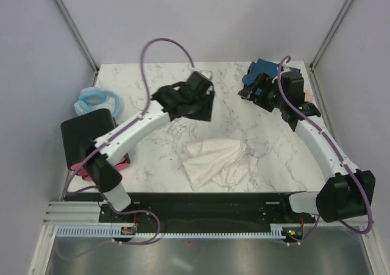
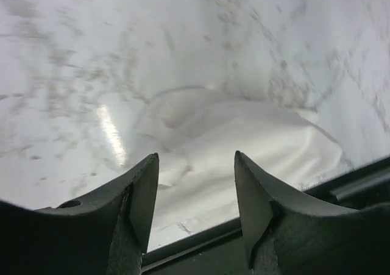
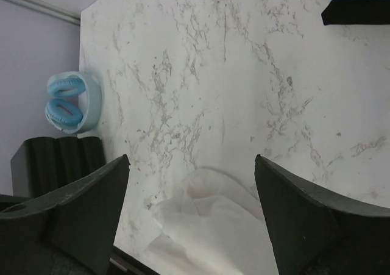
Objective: Fold and stack the t-shirts
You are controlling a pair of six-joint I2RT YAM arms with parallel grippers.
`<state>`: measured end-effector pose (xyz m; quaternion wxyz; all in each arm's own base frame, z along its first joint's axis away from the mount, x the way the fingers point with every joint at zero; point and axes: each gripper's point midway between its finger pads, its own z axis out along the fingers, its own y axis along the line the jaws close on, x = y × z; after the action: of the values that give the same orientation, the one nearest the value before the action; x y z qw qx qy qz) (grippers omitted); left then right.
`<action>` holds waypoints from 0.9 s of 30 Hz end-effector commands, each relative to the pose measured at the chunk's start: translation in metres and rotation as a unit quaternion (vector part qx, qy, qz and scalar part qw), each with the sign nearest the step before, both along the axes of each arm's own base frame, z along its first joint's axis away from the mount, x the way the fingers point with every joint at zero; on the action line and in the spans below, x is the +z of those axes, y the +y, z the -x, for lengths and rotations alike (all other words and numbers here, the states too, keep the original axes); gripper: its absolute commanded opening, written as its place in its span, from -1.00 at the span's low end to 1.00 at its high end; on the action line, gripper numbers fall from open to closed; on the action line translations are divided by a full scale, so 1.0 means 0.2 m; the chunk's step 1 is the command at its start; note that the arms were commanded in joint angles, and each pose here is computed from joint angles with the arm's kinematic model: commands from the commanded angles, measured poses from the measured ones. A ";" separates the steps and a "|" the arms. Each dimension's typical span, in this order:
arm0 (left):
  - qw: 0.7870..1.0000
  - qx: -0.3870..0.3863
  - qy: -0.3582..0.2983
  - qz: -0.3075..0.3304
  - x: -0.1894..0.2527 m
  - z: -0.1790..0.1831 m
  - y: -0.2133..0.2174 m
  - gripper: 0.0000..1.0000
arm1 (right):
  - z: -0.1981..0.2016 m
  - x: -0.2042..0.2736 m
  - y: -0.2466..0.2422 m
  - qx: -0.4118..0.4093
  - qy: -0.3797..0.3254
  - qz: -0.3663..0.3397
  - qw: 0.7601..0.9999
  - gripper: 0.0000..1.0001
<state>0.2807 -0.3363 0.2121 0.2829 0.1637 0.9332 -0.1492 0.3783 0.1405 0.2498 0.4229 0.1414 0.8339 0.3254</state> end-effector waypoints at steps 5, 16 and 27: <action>0.925 0.341 -0.164 -0.025 0.51 -0.01 1.10 0.19 | 0.13 -0.11 0.34 0.122 0.027 -0.016 0.992 0.74; 0.863 0.496 -0.067 -0.065 0.27 0.49 1.59 0.17 | 0.52 -0.07 1.27 0.367 0.042 0.000 0.929 0.75; 0.825 0.558 -0.055 -0.070 0.20 0.42 1.61 0.11 | 0.50 0.11 1.57 0.451 -0.006 0.009 0.893 0.77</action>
<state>0.2156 -0.0411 0.2568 0.3838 -0.3268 0.8630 0.0319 0.2665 0.4458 0.2471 0.2182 -0.2142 0.8295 0.4674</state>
